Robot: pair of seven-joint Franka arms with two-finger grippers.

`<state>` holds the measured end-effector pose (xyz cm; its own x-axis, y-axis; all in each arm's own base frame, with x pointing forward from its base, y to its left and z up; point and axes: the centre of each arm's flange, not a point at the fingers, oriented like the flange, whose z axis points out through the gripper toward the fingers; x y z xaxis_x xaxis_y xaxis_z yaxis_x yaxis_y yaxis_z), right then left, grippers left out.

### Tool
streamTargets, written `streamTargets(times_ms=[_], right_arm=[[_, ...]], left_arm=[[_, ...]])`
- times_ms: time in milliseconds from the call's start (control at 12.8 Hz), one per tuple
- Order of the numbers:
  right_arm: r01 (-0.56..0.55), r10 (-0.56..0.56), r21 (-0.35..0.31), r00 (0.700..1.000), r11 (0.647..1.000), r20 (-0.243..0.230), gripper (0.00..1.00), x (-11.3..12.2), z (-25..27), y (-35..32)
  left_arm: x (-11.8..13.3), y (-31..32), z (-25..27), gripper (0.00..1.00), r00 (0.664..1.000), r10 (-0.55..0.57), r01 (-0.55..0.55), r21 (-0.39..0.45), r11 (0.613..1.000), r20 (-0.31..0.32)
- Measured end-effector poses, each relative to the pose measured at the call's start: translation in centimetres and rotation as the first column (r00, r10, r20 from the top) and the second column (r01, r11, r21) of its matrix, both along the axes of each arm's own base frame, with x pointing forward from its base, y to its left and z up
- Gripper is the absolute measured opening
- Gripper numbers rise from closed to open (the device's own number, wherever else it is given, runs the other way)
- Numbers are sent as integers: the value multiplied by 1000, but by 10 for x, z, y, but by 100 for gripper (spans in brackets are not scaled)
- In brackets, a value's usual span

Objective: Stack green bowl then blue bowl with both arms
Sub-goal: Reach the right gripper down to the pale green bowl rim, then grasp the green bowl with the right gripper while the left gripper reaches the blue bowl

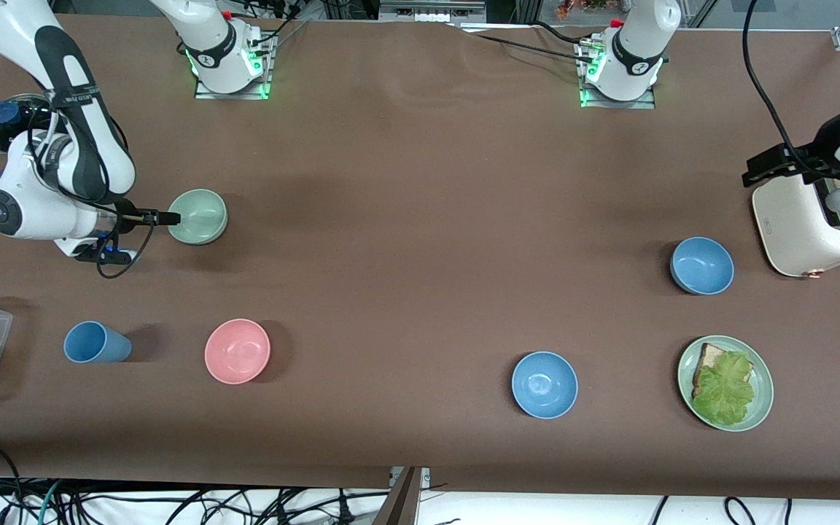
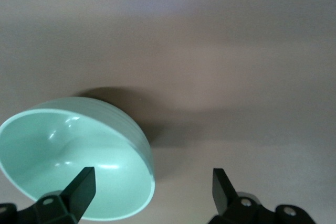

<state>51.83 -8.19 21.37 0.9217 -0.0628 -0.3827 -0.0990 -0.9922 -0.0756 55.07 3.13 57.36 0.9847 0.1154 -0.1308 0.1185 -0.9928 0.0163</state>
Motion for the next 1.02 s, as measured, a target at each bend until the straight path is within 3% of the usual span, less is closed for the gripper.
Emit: streamTargets(times_ms=[392, 548, 627, 1018], right_arm=[[3, -2, 10, 1000, 1000, -11, 98, -1, -17, 6], [-1, 2, 13, 1000, 1000, -15, 92, -1, -18, 9], [-4, 4, 14, 1000, 1000, -16, 86, -1, -19, 10], [-11, 11, 19, 1000, 1000, -26, 22, -2, -19, 14]], left_arm=[[20, 38, -30, 100, 997, 68, -69, 10, 998, 25], [28, 43, -44, 100, 997, 78, -78, 14, 997, 26], [31, 44, -53, 100, 997, 78, -78, 16, 997, 18], [29, 45, -115, 100, 996, 80, -80, 17, 997, -26]])
